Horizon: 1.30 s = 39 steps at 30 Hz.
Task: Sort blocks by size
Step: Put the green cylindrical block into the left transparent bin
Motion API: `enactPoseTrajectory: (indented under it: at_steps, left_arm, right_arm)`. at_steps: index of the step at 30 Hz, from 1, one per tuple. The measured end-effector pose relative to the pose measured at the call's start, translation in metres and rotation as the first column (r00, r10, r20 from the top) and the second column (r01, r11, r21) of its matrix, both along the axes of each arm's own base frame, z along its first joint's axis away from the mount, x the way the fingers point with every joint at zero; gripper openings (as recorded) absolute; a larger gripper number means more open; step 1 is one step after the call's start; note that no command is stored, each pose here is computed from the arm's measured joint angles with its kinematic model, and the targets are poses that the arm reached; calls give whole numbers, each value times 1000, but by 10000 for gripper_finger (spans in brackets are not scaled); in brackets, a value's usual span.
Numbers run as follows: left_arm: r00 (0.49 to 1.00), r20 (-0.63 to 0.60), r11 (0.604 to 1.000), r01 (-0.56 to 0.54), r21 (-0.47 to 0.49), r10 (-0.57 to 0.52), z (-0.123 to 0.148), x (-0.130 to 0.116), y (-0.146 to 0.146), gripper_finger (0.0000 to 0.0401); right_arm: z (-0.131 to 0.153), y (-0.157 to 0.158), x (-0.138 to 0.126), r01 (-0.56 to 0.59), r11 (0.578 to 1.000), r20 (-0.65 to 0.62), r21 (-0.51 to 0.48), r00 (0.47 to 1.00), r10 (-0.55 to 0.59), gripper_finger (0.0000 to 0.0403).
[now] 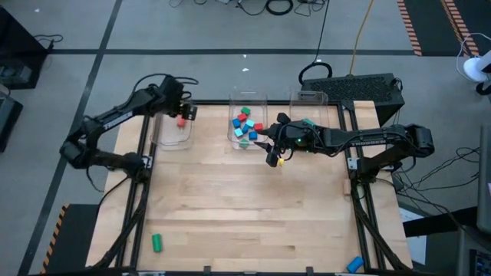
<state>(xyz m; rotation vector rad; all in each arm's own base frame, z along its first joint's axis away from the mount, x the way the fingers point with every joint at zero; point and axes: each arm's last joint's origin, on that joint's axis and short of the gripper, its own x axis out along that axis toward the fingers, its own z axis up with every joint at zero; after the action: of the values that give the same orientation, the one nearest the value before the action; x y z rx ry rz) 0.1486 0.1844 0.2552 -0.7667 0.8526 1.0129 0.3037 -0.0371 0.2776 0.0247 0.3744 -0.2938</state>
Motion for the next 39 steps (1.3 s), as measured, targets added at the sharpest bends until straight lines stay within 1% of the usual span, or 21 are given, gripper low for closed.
enactPoseTrajectory:
  at_steps: [6,11,15,22,24,27,32,36,39]
  left_arm:
    - [994,38,994,106,10,-107,15,13,-36,211]
    - [981,73,984,177,20,-178,22,24,-61,211]
    - [971,79,975,222,33,-224,24,32,-75,211]
    - [937,103,943,330,51,-334,25,45,-95,211]
    - [921,103,927,371,56,-375,25,49,-102,212]
    - [886,93,891,450,64,-454,25,54,-115,212]
    - [832,96,838,543,59,-546,25,60,-139,212]
    - [796,115,803,595,40,-595,25,64,-160,212]
    - [761,120,769,638,33,-637,25,65,-174,212]
  right_arm:
    - [-1,0,0,0,1000,-9,1,1000,0,169]
    - [-1,0,0,0,1000,-11,1,1000,0,169]
    - [-1,0,0,1,1000,-10,1,1000,-1,169]
    - [-1,0,0,2,1000,-11,1,1000,-2,169]
    - [-1,0,0,2,1000,-11,0,1000,-2,169]
    - [-1,-1,-1,0,1000,-15,-11,1000,0,169]
    - [-2,-4,-2,10,1000,-30,-11,999,-11,169]
    - [-3,-7,-2,23,1000,-34,1,999,-23,169]
    - [-3,-7,-2,25,1000,-34,2,999,-25,169]
